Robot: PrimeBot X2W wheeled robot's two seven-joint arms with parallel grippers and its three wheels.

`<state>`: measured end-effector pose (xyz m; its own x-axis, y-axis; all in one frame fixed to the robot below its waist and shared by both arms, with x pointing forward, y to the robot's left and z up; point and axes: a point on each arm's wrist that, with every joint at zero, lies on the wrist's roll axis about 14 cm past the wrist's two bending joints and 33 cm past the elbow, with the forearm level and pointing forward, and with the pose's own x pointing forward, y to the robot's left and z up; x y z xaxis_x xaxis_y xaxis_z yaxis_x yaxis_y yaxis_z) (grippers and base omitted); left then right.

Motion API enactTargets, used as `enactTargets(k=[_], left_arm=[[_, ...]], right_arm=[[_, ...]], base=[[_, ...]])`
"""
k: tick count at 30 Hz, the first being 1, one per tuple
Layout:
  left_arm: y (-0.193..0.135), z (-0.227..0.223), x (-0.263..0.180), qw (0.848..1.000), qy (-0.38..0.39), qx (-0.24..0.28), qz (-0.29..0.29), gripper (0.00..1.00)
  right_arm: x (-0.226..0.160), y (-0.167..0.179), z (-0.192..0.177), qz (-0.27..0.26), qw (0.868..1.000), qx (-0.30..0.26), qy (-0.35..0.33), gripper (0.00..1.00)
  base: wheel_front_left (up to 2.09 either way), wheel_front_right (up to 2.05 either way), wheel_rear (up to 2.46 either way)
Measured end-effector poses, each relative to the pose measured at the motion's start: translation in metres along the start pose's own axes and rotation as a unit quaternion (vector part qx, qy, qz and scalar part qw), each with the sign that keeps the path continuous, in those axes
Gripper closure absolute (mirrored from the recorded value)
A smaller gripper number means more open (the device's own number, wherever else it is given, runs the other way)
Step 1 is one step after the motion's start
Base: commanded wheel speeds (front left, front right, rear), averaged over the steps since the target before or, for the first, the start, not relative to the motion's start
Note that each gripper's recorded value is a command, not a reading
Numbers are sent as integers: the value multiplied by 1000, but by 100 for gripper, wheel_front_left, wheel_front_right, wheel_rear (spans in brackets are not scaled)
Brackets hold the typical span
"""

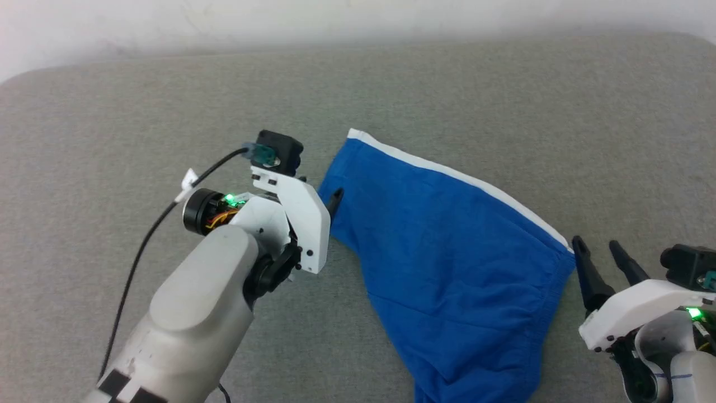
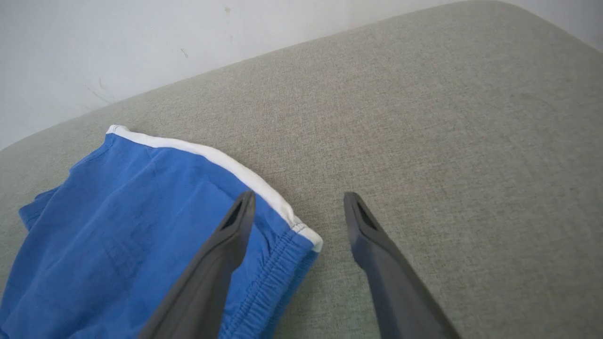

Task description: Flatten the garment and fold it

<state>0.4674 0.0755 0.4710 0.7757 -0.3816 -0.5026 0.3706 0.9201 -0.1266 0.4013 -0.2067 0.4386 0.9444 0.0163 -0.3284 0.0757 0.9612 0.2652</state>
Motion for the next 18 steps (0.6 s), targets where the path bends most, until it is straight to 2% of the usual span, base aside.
enactTargets(k=[4, 10, 12, 15, 18], left_arm=[[4, -30, 22, 996, 81, 31, 11, 0], [10, -71, 37, 980, 192, 55, 16, 0], [8, -69, 41, 979, 198, 55, 9, 100], [4, -66, 43, 981, 191, 25, -3, 100], [7, -53, 43, 988, 153, -37, -4, 100]], right_arm=[[-4, -10, -4, -15, 1000, 7, 1, 0], [-12, -27, -9, -39, 999, 13, 3, 0], [-14, -32, -10, -46, 999, 15, 2, 0], [-13, -33, -14, -48, 999, 15, 7, 0], [-10, -29, -15, -41, 999, 15, 9, 0]], base=[[0, 0, 0], [0, 0, 0], [0, 0, 0], [0, 0, 0], [0, 0, 0]])
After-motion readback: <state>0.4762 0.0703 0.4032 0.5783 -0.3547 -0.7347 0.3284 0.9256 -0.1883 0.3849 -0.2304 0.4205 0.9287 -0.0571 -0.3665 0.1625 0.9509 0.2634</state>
